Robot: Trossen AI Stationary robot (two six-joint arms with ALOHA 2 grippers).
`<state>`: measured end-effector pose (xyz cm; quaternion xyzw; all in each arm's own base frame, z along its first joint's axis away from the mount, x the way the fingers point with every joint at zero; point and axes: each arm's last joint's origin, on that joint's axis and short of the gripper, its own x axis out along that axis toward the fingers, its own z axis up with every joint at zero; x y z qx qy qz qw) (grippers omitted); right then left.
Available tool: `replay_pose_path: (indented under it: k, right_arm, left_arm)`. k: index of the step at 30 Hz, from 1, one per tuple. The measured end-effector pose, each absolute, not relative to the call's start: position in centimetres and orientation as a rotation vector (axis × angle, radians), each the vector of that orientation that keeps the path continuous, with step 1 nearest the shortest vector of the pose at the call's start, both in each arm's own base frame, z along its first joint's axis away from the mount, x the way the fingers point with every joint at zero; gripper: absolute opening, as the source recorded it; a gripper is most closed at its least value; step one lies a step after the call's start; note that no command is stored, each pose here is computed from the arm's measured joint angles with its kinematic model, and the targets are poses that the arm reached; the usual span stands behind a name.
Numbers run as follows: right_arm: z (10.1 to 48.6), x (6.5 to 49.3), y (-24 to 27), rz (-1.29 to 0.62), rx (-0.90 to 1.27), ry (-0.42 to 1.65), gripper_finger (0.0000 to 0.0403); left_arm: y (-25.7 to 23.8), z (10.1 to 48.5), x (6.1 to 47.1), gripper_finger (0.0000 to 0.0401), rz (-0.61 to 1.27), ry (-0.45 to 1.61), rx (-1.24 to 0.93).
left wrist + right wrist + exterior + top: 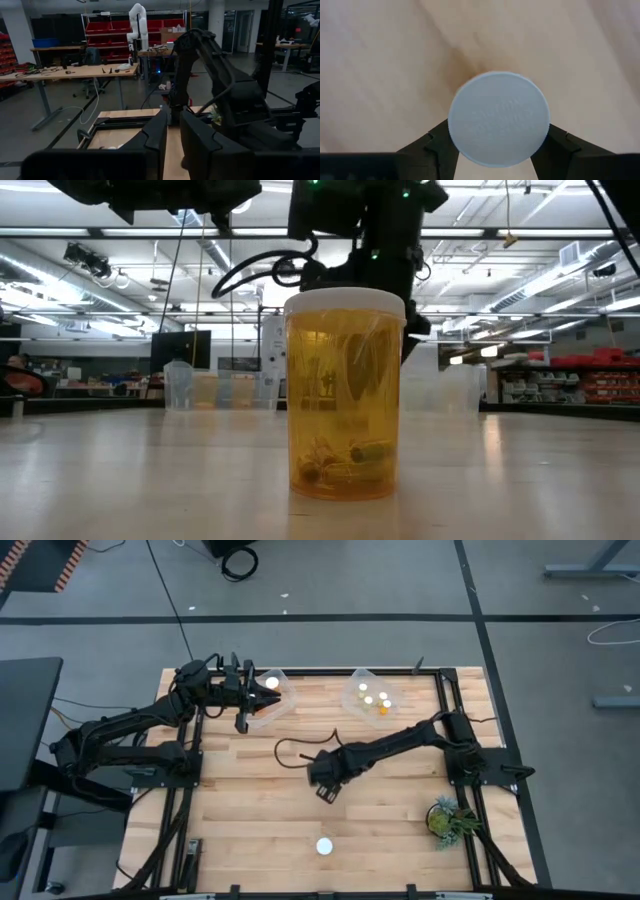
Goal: Pick and place medicine bottles into bin by pill shape (circle, oval)
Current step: Move the large orange medicine bottle to the center of the table
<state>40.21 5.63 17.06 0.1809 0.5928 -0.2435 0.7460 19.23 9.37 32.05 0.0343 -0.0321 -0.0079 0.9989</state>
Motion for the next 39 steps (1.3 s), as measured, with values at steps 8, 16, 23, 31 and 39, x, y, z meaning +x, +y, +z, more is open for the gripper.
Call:
replay_pose_path:
  k: [8, 16, 23, 31, 39]
  right_arm:
    - [17.1, 40.9, 2.4, -0.518, 0.379, 1.274, 0.0211]
    - [17.2, 41.2, -0.9, -0.516, 0.356, 1.259, 0.0211]
    - [17.2, 41.1, -4.1, -0.533, 0.347, 1.255, 0.0211]
    - [17.4, 41.6, -6.5, -0.513, 0.351, 1.184, 0.0211]
    - [17.4, 41.6, -6.9, -0.51, 0.343, 1.178, 0.0211]
  left_arm:
    - [9.4, 32.0, 19.2, 0.006, -0.016, -0.064, 0.069]
    - [9.4, 32.0, 19.2, 0.0068, -0.016, -0.064, 0.069]
    - [9.4, 32.0, 19.2, 0.0061, -0.016, -0.064, 0.069]
    - [9.4, 32.0, 19.2, 0.0066, -0.015, -0.064, 0.069]
    - [9.4, 32.0, 19.2, 0.0063, -0.015, -0.064, 0.069]
